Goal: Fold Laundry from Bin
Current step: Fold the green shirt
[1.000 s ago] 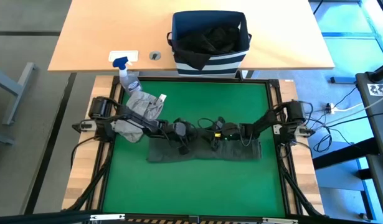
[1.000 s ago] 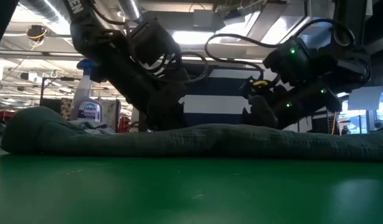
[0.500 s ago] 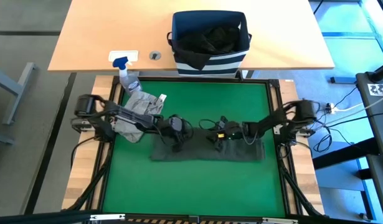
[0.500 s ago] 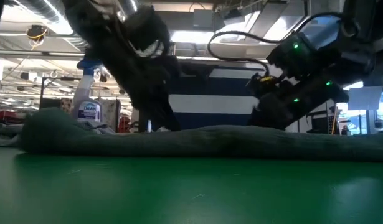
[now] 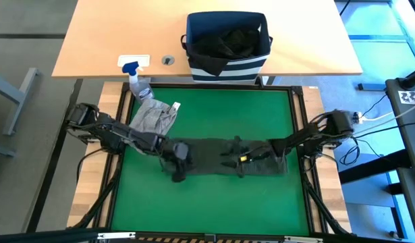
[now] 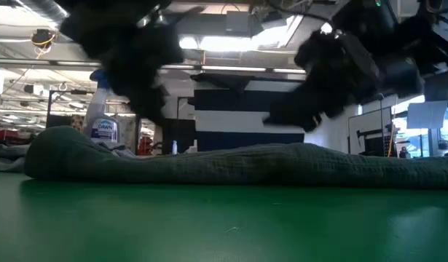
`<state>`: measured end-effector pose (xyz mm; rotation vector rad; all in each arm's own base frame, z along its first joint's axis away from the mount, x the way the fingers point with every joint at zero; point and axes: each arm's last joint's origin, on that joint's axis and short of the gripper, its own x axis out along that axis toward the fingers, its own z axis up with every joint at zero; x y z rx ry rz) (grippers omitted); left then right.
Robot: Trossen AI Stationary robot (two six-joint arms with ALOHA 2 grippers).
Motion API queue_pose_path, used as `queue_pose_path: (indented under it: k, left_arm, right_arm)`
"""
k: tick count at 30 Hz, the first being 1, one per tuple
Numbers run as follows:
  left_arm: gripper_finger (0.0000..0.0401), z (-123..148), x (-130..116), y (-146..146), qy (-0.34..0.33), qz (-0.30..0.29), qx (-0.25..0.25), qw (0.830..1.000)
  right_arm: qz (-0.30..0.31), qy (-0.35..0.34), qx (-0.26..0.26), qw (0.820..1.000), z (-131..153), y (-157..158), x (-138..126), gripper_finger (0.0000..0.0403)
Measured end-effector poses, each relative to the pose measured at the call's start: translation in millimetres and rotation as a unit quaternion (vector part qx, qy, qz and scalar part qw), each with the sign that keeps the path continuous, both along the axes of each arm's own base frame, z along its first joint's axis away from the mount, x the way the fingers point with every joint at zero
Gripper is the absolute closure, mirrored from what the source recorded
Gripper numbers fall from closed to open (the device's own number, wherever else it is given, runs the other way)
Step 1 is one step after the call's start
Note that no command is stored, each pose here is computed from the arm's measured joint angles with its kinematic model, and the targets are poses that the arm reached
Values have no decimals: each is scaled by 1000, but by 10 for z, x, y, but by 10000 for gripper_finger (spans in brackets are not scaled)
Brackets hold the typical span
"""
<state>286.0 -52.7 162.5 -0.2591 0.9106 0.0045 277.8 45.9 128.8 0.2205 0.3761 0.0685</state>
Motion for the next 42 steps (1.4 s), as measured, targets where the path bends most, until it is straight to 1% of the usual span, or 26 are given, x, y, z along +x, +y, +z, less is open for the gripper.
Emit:
queue_pose_path:
  k: [2,4,6,8,11,14,17,20,21,23,25,28,30,31,33,35,37,39,42]
  left_arm:
    - [314,-125,-96,-42,24,19,27,999]
    - [314,-240,-206,-55,43,36,43,997]
    - [314,-369,-341,-57,75,47,48,995]
    - [314,-444,-433,-66,87,55,38,994]
    - [314,-533,-545,-91,95,67,32,993]
    - [314,-553,-577,-123,91,69,36,993]
    - [314,-480,-556,-135,91,64,29,993]
    - [314,-275,-484,-118,78,54,19,995]
    - [314,-177,-440,-110,59,56,16,997]
    - [314,64,-304,-96,-4,67,11,998]
    - [314,196,-257,-63,-41,85,33,995]
    - [314,210,-200,-24,-73,94,70,990]
    - [314,152,-182,18,-74,103,75,989]
    - [314,77,-192,43,-62,107,80,989]
    - [314,-134,-261,86,-14,105,92,990]
    - [314,-289,-336,93,16,100,94,990]
    - [314,-437,-450,108,51,100,91,989]
    - [314,-531,-565,121,72,112,87,987]
    - [314,-588,-677,138,78,132,79,985]
  right_arm:
    - [2,14,-13,1000,-112,30,55,185]
    - [4,50,-25,998,-296,25,48,185]
    - [5,84,-33,996,-467,23,40,185]
    - [6,106,-38,994,-573,19,15,185]
    - [5,117,-40,992,-631,11,-34,185]
    - [7,114,-38,993,-610,10,-43,185]
    - [14,96,-29,995,-520,18,-20,185]
    - [18,72,-18,997,-344,30,17,185]
    - [18,58,-15,998,-262,34,34,185]
    - [16,13,-8,1000,-59,43,87,185]
    - [1,-19,-15,1000,94,32,117,185]
    - [-28,-20,-43,998,117,-66,144,185]
    - [-45,-2,-59,997,58,-171,167,185]
    - [-52,14,-66,996,4,-230,174,185]
    - [-60,65,-72,993,-179,-330,160,185]
    - [-56,103,-72,990,-342,-401,142,185]
    - [-54,121,-74,988,-445,-434,152,185]
    - [-55,149,-75,985,-539,-448,135,185]
    - [-58,153,-65,984,-562,-443,139,185]
